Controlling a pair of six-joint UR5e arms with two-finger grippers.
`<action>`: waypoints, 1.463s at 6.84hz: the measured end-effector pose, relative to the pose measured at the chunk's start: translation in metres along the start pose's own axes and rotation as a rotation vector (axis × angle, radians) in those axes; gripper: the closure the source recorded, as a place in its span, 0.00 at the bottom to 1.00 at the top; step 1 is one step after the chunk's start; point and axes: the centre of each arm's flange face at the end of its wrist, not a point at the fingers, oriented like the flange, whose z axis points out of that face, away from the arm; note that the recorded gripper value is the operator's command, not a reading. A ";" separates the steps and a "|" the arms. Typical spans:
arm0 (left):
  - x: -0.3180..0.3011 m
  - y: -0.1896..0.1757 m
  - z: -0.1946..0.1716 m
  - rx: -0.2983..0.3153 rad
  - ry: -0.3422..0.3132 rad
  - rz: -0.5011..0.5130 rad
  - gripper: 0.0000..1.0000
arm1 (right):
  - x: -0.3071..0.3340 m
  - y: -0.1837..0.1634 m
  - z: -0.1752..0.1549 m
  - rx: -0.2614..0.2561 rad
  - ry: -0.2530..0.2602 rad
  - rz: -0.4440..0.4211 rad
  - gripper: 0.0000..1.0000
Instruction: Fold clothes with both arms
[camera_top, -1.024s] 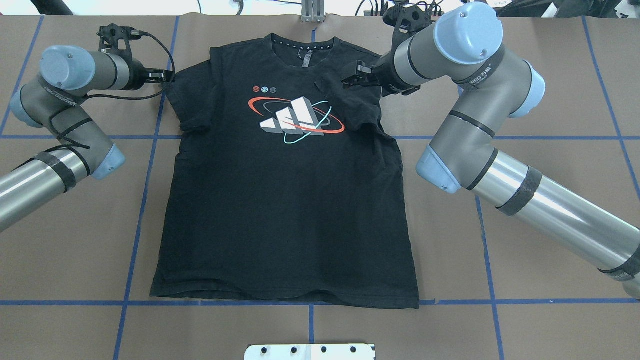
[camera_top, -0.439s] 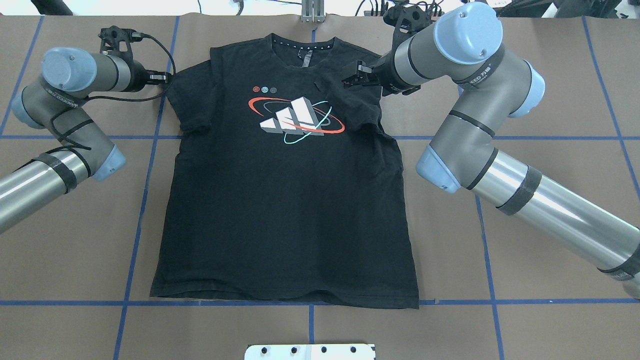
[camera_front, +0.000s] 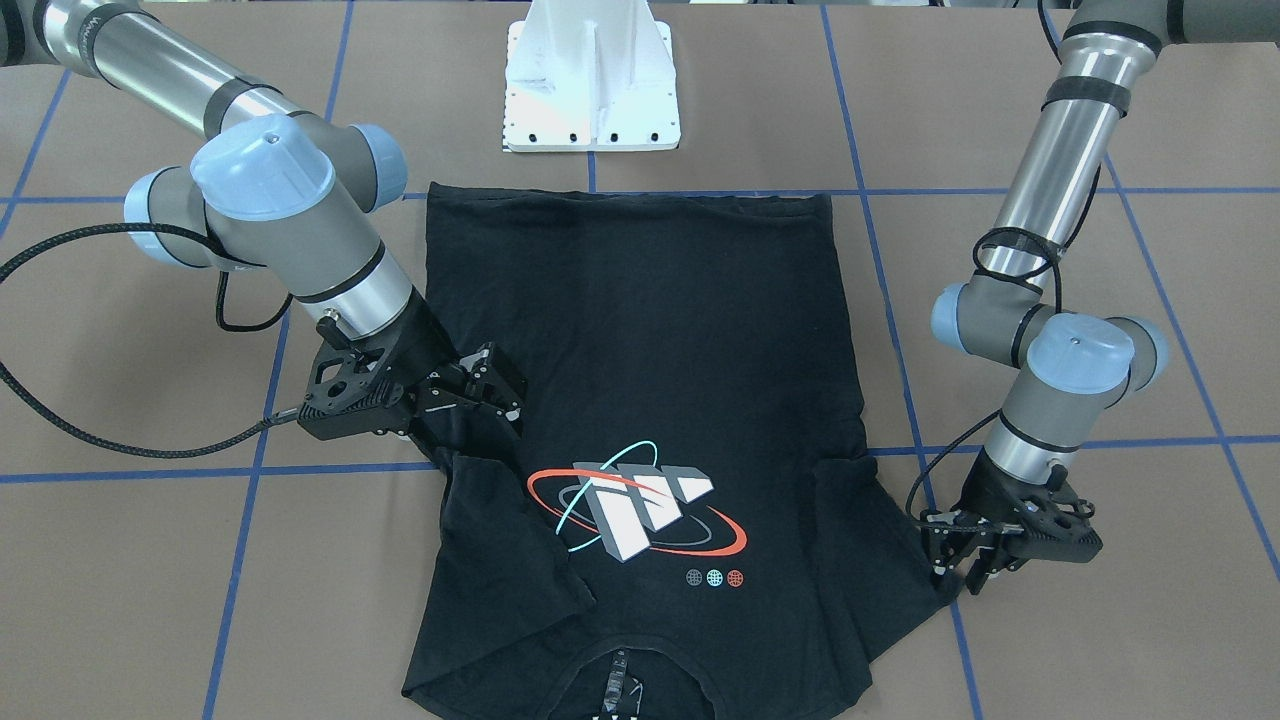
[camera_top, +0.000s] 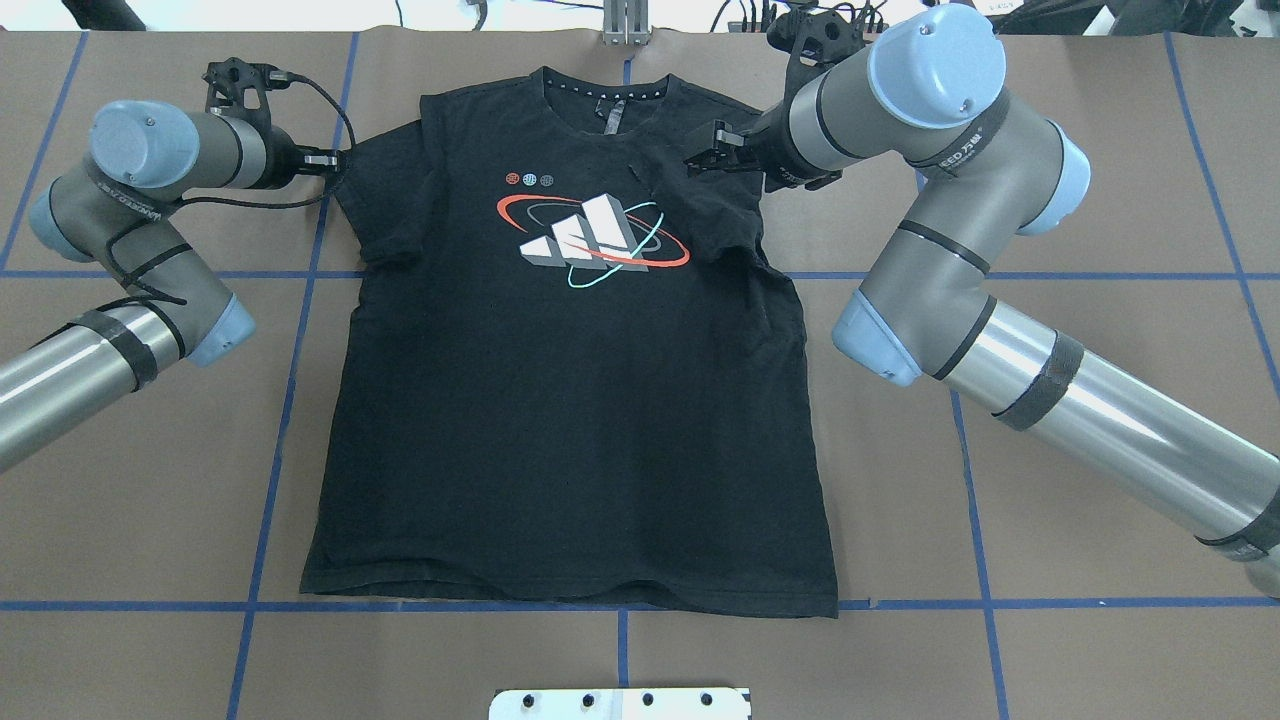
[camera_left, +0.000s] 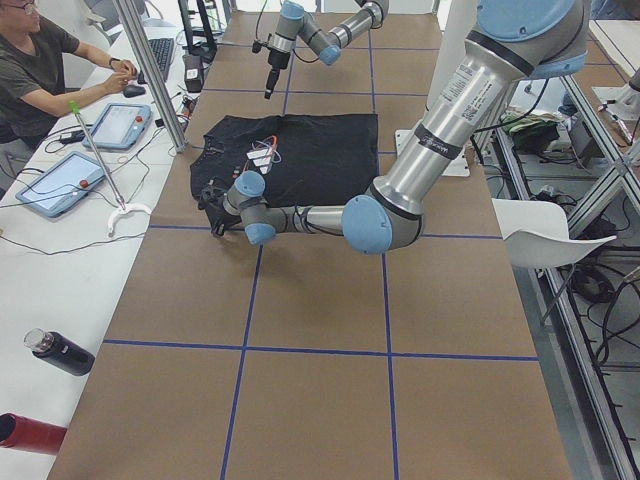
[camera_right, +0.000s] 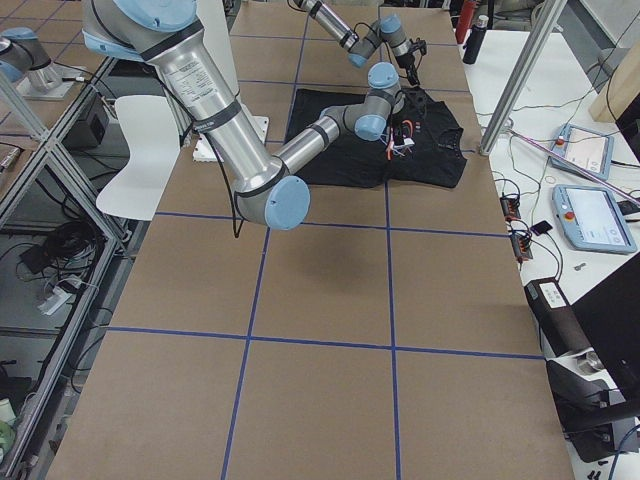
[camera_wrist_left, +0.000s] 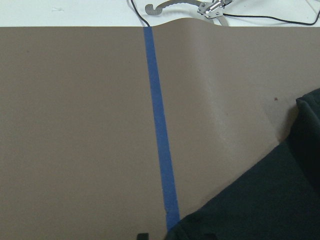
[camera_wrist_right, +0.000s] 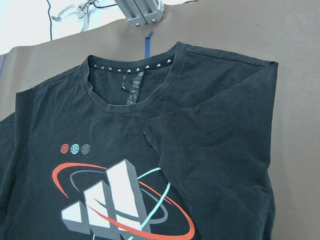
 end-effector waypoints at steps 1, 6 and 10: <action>0.001 0.001 0.000 -0.002 0.004 0.001 1.00 | 0.000 0.000 0.000 0.000 0.000 0.000 0.01; 0.013 -0.030 -0.029 -0.011 0.075 -0.005 1.00 | 0.001 -0.002 -0.001 0.004 0.001 0.002 0.01; 0.105 -0.067 -0.064 -0.069 0.126 -0.161 1.00 | 0.005 -0.009 -0.005 0.011 0.003 0.005 0.01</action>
